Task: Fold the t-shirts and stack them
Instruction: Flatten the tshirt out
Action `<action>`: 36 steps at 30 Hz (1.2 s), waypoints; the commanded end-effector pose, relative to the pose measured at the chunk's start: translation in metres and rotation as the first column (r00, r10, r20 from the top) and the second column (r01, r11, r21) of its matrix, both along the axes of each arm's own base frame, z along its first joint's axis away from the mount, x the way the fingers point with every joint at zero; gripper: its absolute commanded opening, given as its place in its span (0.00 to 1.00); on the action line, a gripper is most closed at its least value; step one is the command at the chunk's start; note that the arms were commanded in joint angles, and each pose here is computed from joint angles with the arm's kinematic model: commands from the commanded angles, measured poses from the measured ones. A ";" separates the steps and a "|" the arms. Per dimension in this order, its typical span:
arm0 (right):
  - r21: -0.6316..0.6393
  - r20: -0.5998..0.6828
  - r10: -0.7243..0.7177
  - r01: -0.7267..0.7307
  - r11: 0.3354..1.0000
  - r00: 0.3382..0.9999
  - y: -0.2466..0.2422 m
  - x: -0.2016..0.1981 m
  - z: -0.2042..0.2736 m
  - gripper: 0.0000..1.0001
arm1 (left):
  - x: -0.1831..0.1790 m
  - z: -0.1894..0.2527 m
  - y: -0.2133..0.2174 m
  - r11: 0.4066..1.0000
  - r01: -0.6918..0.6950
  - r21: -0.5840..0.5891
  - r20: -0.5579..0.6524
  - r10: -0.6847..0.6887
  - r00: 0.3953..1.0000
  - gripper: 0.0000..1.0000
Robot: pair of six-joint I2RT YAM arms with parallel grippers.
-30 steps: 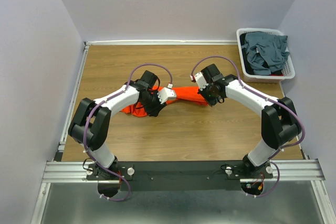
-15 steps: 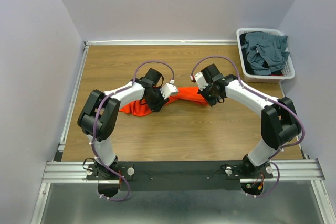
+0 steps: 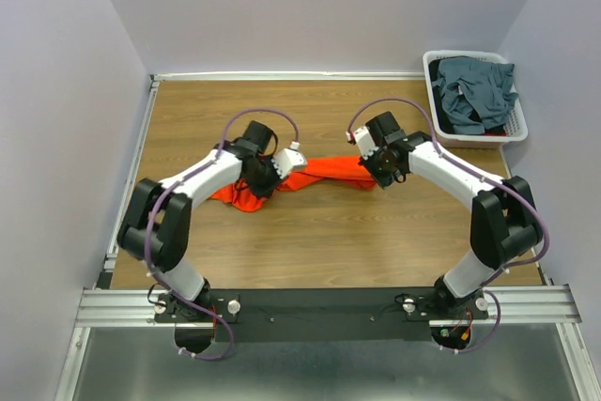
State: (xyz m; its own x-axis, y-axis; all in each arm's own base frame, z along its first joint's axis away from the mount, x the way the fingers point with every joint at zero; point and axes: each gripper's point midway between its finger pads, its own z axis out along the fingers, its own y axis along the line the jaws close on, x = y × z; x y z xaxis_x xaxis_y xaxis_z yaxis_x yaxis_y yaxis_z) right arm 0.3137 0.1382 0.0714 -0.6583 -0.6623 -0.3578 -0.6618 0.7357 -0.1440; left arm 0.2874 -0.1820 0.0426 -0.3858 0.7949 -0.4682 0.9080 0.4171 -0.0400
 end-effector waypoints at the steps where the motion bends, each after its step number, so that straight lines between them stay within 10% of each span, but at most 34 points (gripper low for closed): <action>1: -0.016 0.086 -0.021 0.022 1.000 0.996 -0.019 0.010 0.030 0.00 | 0.015 0.075 0.027 0.996 -0.043 -0.082 0.105 0.051 0.993 0.00; 14: -0.050 0.384 -0.048 0.073 0.996 0.922 -0.055 0.069 0.141 0.01 | 0.075 0.253 0.146 0.936 -0.269 -0.225 0.492 0.348 0.798 0.00; 27: 0.129 0.749 -0.239 0.217 0.968 0.618 -0.106 0.082 0.341 0.01 | 0.027 0.466 0.237 0.819 -0.330 -0.469 0.826 0.539 0.165 0.00; 36: 0.229 0.874 -0.303 0.227 0.947 0.380 -0.123 0.059 0.451 0.01 | -0.023 0.559 0.252 0.730 -0.298 -0.615 0.788 0.587 -0.188 0.00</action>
